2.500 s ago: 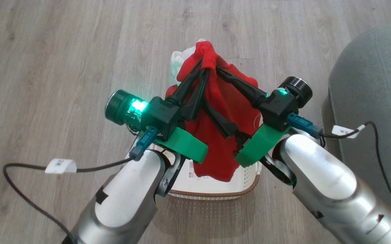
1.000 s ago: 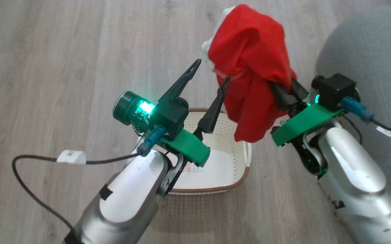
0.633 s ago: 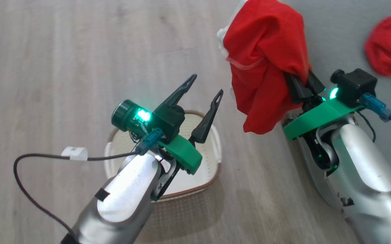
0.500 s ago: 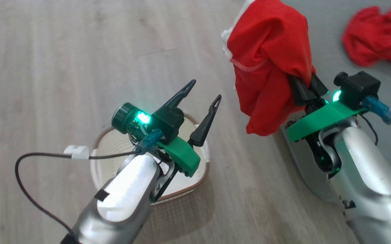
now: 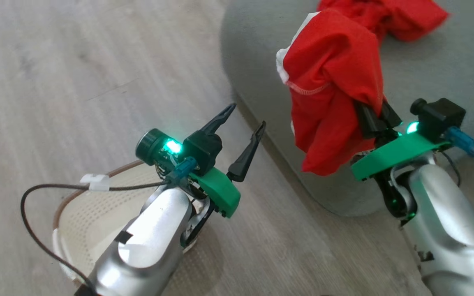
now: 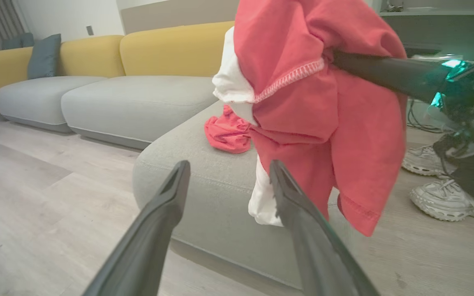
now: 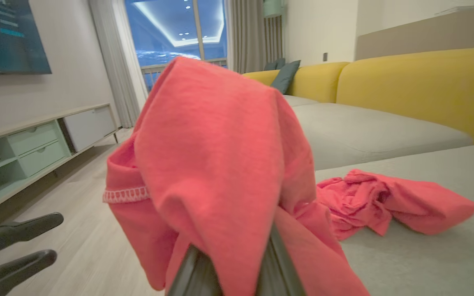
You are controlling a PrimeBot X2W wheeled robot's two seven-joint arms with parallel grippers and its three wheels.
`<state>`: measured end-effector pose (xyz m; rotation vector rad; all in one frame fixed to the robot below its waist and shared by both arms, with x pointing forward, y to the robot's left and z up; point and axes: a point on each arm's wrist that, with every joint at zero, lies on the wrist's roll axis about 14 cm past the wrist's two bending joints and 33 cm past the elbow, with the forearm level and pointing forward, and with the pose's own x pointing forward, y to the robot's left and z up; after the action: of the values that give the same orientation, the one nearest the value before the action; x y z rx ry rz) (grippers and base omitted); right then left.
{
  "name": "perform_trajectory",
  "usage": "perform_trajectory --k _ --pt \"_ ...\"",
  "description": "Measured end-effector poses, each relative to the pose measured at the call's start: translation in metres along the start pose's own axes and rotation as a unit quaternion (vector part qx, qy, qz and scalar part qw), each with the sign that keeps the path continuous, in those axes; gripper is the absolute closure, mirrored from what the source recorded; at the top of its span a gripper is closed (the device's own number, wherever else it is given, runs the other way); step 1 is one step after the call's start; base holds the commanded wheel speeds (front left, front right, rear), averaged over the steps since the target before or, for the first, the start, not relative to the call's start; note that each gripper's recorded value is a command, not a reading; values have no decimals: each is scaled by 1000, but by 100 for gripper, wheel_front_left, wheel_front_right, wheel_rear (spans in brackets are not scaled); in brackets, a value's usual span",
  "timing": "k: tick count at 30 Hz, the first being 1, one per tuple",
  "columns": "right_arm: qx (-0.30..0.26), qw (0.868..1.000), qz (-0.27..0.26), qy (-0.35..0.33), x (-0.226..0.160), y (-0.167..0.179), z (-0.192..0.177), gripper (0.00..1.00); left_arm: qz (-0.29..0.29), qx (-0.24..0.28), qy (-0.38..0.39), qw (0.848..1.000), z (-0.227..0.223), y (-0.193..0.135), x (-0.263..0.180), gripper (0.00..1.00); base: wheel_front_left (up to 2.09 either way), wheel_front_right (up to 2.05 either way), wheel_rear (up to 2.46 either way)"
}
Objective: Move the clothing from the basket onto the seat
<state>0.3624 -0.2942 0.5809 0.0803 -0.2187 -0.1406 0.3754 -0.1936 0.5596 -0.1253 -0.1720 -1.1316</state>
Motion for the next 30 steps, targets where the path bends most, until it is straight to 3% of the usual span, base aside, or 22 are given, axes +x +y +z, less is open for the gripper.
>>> perform_trajectory --k 5,16,30 --pt "-8 998 -60 3 -24 -42 3 100 -34 -17 2 999 -5 -20 11 0 0 0 0" --pt "-40 991 -127 16 -35 -95 4 100 -43 -36 16 998 -23 -20 14 0 0 0 0" --pt "-115 985 -131 0 52 -129 39 100 -22 -49 34 998 -55 9 16 0 0 0 0"
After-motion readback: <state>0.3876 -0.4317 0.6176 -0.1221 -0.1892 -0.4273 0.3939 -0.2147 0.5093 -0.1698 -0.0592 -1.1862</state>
